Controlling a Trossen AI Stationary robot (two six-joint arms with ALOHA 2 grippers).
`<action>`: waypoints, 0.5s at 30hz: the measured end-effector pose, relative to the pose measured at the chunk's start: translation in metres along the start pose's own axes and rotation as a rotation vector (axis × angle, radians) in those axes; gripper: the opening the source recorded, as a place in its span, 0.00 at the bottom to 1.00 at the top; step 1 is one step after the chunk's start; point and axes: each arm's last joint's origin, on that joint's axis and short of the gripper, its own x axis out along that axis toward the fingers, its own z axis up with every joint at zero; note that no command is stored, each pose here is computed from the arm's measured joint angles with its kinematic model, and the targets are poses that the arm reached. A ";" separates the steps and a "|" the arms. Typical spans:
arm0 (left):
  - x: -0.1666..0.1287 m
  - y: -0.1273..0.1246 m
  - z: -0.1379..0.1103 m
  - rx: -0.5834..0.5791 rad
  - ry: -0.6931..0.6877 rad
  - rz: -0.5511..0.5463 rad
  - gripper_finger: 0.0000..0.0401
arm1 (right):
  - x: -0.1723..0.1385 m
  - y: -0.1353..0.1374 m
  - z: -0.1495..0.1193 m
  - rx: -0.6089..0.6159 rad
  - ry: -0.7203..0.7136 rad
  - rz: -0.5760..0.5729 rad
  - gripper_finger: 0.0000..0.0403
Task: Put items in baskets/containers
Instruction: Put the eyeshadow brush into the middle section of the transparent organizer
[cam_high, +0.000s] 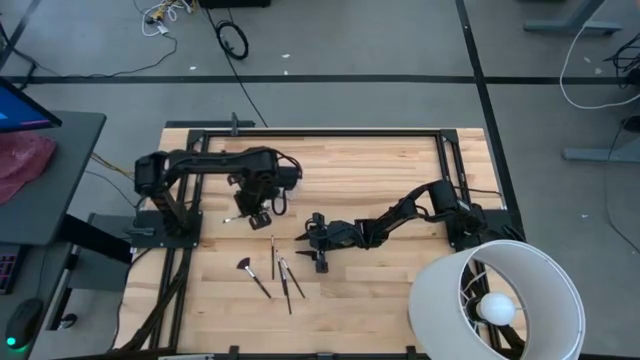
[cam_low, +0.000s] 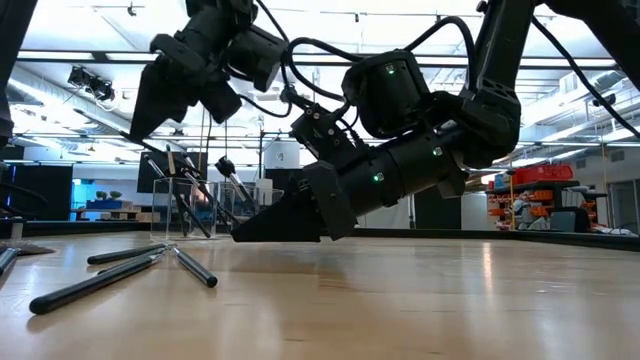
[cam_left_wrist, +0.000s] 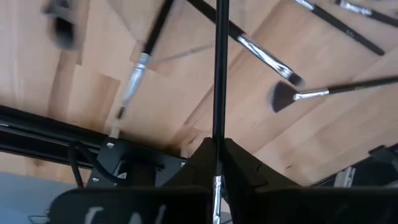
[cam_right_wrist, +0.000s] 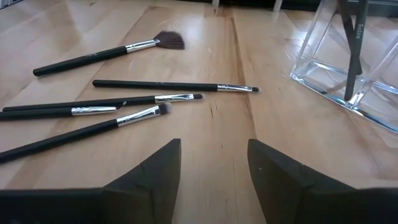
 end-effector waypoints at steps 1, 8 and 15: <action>0.000 0.002 0.001 -0.011 -0.001 -0.002 0.05 | 0.000 0.000 0.000 0.000 0.000 0.000 0.47; 0.000 0.005 0.001 0.026 -0.005 0.025 0.04 | -0.002 0.003 0.011 -0.083 -0.064 -0.037 0.47; 0.000 -0.007 -0.005 0.137 -0.031 0.107 0.04 | -0.025 -0.016 0.071 -0.187 -0.219 -0.290 0.47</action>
